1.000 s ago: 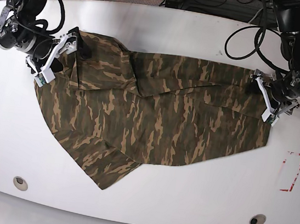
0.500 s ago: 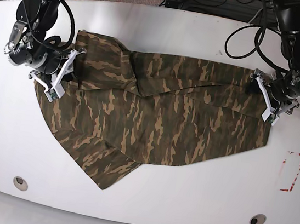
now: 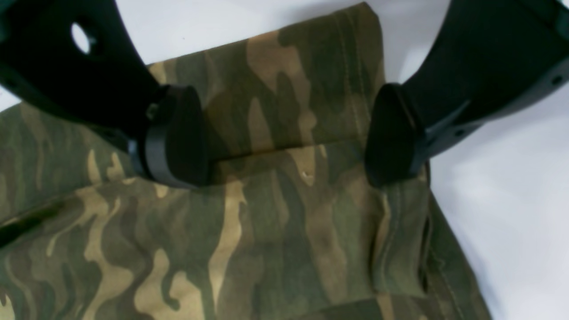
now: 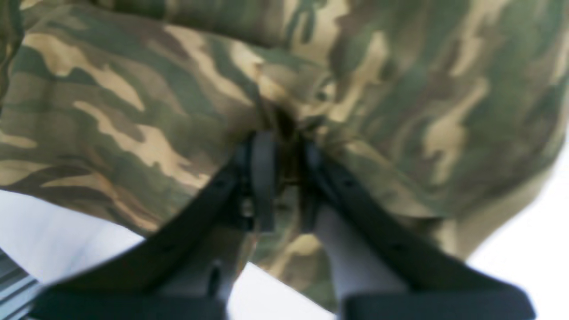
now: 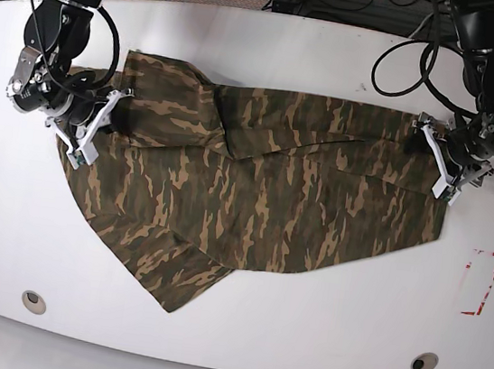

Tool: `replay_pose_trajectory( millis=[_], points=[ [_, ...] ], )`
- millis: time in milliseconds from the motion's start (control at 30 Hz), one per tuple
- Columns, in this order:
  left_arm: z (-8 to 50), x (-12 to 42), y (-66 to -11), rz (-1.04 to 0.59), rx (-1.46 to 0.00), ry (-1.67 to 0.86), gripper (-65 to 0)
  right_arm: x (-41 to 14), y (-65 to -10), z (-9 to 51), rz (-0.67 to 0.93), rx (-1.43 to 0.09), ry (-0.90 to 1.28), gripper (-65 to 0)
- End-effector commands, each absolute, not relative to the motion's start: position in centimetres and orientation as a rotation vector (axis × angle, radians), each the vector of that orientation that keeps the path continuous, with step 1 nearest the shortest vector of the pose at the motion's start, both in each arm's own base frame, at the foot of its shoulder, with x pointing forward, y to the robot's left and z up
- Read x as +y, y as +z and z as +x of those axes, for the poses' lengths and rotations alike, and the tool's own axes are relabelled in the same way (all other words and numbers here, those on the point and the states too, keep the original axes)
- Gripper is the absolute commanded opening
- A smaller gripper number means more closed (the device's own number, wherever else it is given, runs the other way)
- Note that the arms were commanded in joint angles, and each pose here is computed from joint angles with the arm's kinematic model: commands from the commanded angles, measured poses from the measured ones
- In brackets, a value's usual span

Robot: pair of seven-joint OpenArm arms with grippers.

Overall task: Fold the T-shirt properly
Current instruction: 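Pull the shirt edge taut between both grippers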

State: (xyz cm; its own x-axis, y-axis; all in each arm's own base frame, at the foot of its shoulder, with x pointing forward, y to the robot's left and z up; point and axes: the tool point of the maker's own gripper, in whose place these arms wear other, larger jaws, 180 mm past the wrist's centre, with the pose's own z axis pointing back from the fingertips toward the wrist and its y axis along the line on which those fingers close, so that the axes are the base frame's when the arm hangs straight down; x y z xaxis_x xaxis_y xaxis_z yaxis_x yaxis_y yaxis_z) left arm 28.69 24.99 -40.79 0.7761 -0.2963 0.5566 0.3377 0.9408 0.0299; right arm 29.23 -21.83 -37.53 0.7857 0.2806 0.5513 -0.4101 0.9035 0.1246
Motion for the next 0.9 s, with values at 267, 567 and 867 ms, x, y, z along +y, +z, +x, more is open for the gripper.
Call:
replay_pose_trajectory(
  millis=[267,567,867],
  points=[
    [27.3,25.7,-41.3,-0.057,-0.553,-0.349,-12.8,-26.4,-34.0,33.1,0.166,-0.659,0.344,-53.0],
    [27.3,26.2,-41.0,-0.052,-0.572,-0.330,-12.8,-31.1,-32.4,33.1,0.059,-0.671,0.281,-47.7],
    [28.2,26.0,-39.5,-0.051,-0.624,-0.332,-12.8,-34.1,-30.9,29.7,-0.035,-0.685,0.221,-20.5]
  ],
)
